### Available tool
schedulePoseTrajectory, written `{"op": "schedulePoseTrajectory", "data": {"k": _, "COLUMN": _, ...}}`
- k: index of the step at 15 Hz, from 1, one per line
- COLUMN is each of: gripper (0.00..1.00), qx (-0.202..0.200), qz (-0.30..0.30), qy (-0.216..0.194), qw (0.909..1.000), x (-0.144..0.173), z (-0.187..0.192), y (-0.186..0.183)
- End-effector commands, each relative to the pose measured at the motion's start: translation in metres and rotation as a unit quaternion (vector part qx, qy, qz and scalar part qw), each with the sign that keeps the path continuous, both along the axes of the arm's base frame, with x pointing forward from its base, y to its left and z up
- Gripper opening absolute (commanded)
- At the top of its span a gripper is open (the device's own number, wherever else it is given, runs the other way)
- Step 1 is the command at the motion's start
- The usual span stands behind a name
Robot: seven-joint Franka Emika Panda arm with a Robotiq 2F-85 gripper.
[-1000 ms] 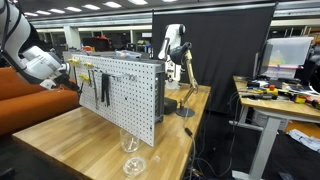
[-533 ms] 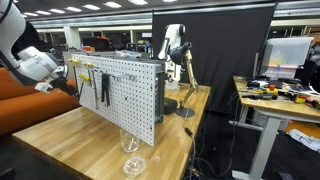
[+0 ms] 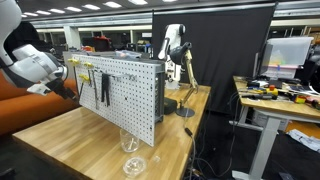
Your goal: Put the object
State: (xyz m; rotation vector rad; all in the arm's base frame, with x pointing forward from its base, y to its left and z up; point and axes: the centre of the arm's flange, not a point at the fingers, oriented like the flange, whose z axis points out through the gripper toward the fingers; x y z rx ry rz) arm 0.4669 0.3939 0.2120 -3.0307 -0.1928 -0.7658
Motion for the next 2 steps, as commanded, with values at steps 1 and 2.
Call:
{"op": "schedulePoseTrajectory", "data": {"k": 1, "gripper": 1.0, "qx": 0.0, "qz": 0.001, "qy": 0.0, "qw": 1.0, "x": -0.0009, "z": -0.0001, "y": 0.001}}
{"op": "schedulePoseTrajectory", "data": {"k": 2, "gripper": 1.0, "qx": 0.0, "qz": 0.001, "qy": 0.0, "qw": 1.0, "x": -0.0007, "z": -0.0001, "y": 0.0007}}
